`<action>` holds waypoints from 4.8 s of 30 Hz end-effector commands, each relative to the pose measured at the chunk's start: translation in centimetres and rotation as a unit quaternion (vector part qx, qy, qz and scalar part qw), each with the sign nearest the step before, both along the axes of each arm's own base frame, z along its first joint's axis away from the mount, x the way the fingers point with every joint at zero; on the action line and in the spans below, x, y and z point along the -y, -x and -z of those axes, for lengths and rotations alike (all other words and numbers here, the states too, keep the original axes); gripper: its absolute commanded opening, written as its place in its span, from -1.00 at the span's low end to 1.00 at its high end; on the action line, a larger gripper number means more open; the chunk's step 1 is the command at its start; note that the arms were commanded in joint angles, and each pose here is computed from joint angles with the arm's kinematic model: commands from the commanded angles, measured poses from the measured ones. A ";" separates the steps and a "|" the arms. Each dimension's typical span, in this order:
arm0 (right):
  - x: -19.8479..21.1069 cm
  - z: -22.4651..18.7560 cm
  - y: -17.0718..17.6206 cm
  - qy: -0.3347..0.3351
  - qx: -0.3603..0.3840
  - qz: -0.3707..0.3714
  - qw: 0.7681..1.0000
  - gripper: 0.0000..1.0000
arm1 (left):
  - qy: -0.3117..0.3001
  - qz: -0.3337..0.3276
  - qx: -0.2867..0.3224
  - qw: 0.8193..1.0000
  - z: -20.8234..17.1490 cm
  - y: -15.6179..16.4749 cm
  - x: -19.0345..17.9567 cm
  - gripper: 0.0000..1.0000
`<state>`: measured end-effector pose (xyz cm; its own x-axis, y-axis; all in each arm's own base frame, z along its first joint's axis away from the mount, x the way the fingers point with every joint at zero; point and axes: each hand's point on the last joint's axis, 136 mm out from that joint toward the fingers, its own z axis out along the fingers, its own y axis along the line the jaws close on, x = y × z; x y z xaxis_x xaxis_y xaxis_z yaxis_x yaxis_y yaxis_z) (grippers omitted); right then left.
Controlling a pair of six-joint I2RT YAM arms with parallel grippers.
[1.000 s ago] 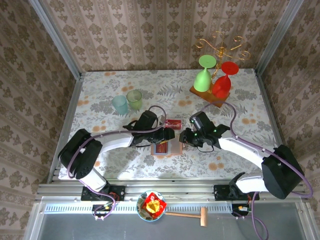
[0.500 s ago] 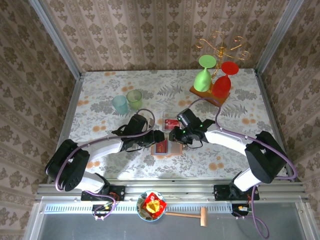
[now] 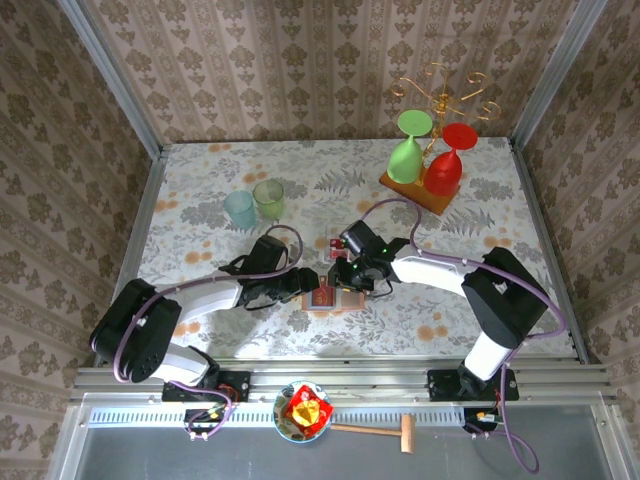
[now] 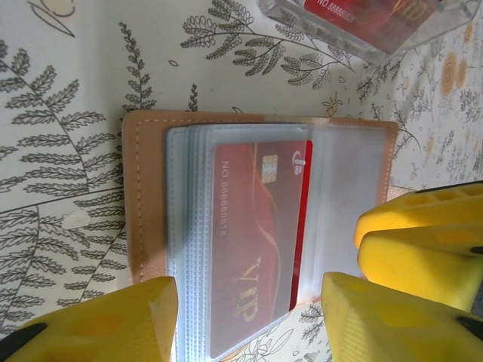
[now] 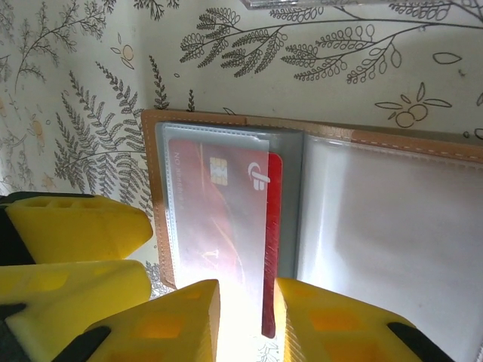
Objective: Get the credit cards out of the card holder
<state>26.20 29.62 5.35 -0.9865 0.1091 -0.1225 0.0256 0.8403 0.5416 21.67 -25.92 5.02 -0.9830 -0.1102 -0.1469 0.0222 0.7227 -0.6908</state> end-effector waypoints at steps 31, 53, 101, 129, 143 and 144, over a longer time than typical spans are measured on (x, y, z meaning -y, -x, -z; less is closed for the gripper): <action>-2.0 1.8 0.2 -0.010 -0.025 -0.015 1.000 -0.58 | -0.007 0.003 -0.018 1.000 1.6 1.1 -0.6 -0.01; -0.8 1.5 0.5 0.024 -0.021 -0.018 0.999 -0.41 | -0.009 0.001 -0.019 1.000 1.7 1.0 -0.5 -0.01; -0.8 0.8 0.5 0.003 -0.020 -0.022 1.000 -0.51 | 0.005 0.026 0.002 1.000 -0.5 -0.5 2.2 -0.47; -0.6 2.8 1.1 0.022 -0.044 -0.026 0.998 -0.43 | -0.030 0.026 -0.016 0.999 2.1 0.6 0.8 -0.51; -0.3 1.6 0.2 0.046 -0.023 -0.041 0.998 -0.44 | -0.028 0.027 -0.016 0.999 1.9 0.5 0.8 -0.51; -0.4 1.4 0.2 0.043 -0.021 -0.042 0.998 -0.44 | -0.028 0.026 -0.015 0.999 1.8 0.5 0.9 -0.51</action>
<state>25.73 30.20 3.60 -0.9969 0.0289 -0.0726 -0.0103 0.8721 0.4892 21.51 -27.19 3.90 -0.9898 -0.0669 -0.1260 0.0355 0.7402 -0.6715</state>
